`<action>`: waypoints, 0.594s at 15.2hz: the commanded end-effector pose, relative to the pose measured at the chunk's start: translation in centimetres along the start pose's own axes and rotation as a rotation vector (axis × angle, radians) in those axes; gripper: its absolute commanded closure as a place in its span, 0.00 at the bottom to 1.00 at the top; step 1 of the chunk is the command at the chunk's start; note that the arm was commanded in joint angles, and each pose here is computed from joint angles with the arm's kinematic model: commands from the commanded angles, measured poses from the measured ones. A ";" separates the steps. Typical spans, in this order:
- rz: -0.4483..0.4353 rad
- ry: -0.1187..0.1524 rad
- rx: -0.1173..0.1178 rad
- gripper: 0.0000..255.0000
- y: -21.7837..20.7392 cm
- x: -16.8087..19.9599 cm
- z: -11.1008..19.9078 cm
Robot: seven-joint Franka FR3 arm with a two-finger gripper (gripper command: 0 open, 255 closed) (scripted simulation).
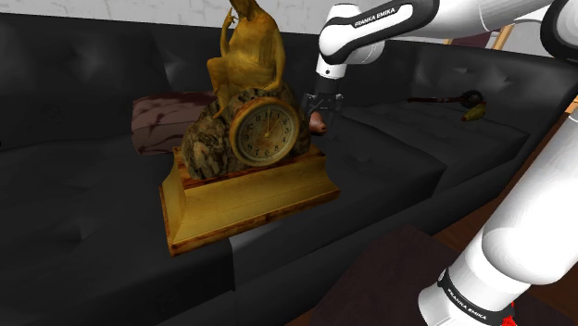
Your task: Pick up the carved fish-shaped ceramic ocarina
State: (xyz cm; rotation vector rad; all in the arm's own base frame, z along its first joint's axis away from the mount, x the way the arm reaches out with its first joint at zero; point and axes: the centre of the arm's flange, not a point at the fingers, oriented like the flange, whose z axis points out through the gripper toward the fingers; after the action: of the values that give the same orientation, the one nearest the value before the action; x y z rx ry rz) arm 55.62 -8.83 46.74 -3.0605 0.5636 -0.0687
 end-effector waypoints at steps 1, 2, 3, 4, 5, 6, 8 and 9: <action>0.000 0.001 0.000 0.00 0.1 -0.1 1.0; 0.000 0.001 0.000 0.00 0.1 -0.1 1.3; 0.000 0.001 0.000 0.00 0.1 -0.1 1.3; 0.000 0.001 0.000 0.00 0.1 -0.1 1.3; 0.000 0.001 0.000 1.00 0.1 -0.1 1.3; 0.000 0.001 0.000 1.00 0.1 -0.1 1.3; 0.000 0.001 0.000 1.00 0.1 -0.1 1.3; 0.000 0.001 0.000 1.00 0.2 -0.1 1.3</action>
State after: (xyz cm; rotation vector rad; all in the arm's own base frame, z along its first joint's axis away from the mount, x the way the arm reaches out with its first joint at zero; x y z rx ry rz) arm 55.52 -8.87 45.60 -3.0602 0.5635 -0.0743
